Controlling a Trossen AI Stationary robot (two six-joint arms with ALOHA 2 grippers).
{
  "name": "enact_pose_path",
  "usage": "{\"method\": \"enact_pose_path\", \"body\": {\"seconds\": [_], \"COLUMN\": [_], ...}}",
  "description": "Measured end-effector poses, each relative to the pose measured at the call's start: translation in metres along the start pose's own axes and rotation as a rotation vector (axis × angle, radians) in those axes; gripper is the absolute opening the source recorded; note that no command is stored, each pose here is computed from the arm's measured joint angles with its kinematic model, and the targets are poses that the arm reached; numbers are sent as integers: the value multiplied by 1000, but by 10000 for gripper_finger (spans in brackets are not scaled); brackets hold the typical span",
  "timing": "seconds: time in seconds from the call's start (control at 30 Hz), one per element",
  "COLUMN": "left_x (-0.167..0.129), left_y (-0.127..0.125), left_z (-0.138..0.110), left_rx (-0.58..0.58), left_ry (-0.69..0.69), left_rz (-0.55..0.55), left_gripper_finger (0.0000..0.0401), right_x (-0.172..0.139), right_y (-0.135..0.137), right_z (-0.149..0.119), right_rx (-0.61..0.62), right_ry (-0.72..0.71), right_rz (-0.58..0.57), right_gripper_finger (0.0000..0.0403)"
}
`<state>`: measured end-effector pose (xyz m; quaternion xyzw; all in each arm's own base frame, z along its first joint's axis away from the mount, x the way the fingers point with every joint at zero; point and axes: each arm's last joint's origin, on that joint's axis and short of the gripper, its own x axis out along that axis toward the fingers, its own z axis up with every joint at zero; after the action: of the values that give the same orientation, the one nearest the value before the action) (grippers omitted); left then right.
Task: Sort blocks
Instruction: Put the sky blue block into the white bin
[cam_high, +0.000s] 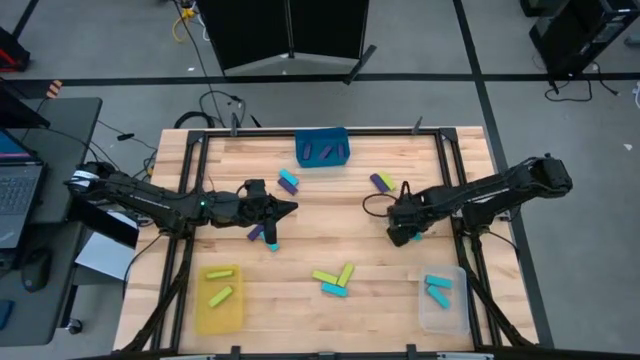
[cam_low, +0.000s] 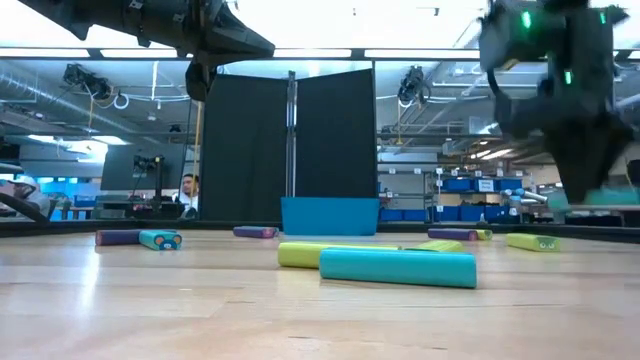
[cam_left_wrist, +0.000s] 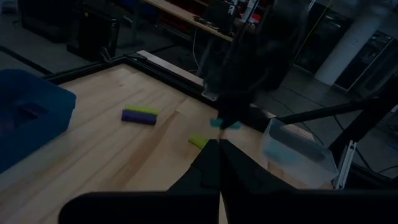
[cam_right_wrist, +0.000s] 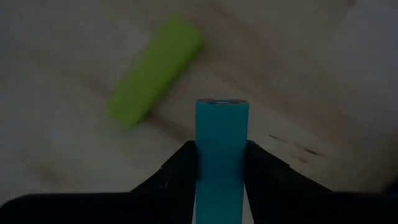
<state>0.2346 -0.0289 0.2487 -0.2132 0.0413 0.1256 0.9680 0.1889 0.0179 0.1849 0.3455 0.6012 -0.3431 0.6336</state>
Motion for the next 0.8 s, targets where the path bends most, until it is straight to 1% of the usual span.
{"method": "enact_pose_path", "body": {"seconds": [0.13,0.27,0.33,0.43,0.5,0.63,0.8], "left_x": [0,0,0,1,1,1,2], "left_y": [0,0,1,2,2,2,5], "left_z": [-1,-1,0,0,0,0,1], "left_rx": [7,22,22,14,10,6,-2], "left_ry": [6,7,7,5,6,10,11], "left_rz": [3,4,8,12,12,9,14], "left_gripper_finger": [4,4,4,4,4,4,4], "right_x": [-43,-83,-94,-101,-100,-92,-77], "right_y": [11,30,39,47,48,48,51], "right_z": [-5,-22,-37,-69,-93,-136,-173], "right_rx": [-184,-402,-474,-526,-526,-526,-519], "right_ry": [0,-41,-57,-47,-28,13,42], "right_rz": [6,92,142,190,194,156,100], "right_gripper_finger": [112,112,112,112,112,112,112]}}
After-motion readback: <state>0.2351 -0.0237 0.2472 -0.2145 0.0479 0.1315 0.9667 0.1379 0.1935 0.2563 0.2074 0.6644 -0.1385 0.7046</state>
